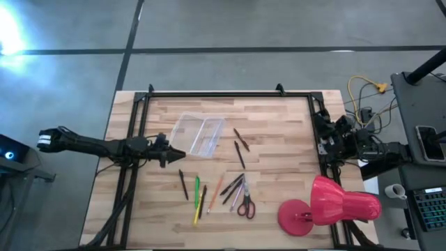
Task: Pick & place school supplies into a supply box
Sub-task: Put the black scissors into the transparent supply box
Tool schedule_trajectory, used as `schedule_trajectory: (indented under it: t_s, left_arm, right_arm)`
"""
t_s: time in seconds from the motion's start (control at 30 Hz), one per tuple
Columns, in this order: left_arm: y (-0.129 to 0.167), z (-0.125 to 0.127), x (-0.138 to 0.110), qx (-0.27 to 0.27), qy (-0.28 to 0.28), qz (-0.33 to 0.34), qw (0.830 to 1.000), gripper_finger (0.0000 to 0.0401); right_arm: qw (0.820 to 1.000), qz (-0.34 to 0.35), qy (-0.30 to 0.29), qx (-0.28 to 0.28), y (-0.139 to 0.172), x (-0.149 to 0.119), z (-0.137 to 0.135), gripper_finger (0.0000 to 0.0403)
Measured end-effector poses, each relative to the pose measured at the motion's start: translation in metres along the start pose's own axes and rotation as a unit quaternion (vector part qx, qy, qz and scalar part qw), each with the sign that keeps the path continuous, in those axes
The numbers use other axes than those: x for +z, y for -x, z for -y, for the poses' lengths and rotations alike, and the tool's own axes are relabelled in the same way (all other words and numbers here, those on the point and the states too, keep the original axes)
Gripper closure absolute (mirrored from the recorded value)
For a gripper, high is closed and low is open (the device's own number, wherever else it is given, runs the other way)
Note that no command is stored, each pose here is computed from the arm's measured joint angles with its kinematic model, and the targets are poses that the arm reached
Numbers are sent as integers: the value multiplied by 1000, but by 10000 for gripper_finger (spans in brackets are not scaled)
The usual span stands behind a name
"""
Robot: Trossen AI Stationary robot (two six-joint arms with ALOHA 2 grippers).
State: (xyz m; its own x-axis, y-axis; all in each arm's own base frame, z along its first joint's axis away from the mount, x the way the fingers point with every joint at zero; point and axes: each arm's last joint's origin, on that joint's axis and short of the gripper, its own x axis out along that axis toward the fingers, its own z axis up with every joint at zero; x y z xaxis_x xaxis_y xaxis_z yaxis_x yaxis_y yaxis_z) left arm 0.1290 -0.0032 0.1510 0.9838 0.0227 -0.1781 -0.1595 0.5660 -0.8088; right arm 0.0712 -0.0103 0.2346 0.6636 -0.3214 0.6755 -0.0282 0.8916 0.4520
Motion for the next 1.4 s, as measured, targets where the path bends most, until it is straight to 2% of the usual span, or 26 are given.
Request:
schedule_trajectory:
  t_s: [0.1, 0.2, 0.3, 0.4, 0.63, 0.7, 0.83, 0.97, 1.07, 1.1, 1.17, 1.23, 1.3, 1.37, 1.4]
  left_arm:
    - [0, 1, 1, -3, 61, 4, 998, 297]
    - [-1, 0, 1, 8, 76, 15, 997, 297]
    - [-1, 0, 2, 11, 74, 17, 997, 297]
    - [-1, 0, 2, 13, 73, 20, 997, 297]
    - [-1, 0, 2, 13, 72, 20, 997, 297]
    - [-1, 0, 2, 13, 73, 20, 997, 297]
    - [-1, 0, 2, 13, 88, 20, 996, 297]
    - [-1, 0, 2, 13, 89, 20, 996, 297]
    - [0, -1, 2, 13, 89, 20, 996, 297]
    - [-1, -1, 1, 14, 89, 20, 996, 297]
    - [0, -1, 1, 15, 89, 20, 996, 297]
    - [0, -1, 1, 16, 89, 19, 996, 297]
    - [0, -1, 1, 15, 89, 19, 996, 297]
    - [0, -2, 1, 16, 93, 19, 995, 297]
    - [0, -2, 1, 16, 93, 19, 995, 297]
  right_arm:
    - [999, -8, -53, -6, -1, -3, 1, 344]
    - [990, -41, -132, -25, -4, -13, 3, 344]
    - [963, -90, -246, -70, -7, -29, 9, 344]
    - [936, -129, -307, -119, -8, -46, 14, 344]
    - [915, -122, -301, -240, -8, -68, 29, 344]
    - [902, -136, -322, -255, -7, -75, 31, 344]
    - [864, -184, -372, -286, -3, -91, 36, 344]
    - [838, -266, -358, -313, -7, -108, 38, 344]
    - [801, -356, -323, -357, -21, -123, 36, 344]
    - [782, -392, -304, -377, -27, -129, 35, 344]
    - [728, -476, -262, -418, -35, -138, 33, 344]
    - [662, -556, -227, -448, -41, -146, 31, 344]
    - [602, -621, -208, -456, -49, -154, 27, 344]
    - [559, -667, -200, -449, -57, -163, 22, 344]
    - [546, -683, -198, -443, -62, -168, 20, 344]
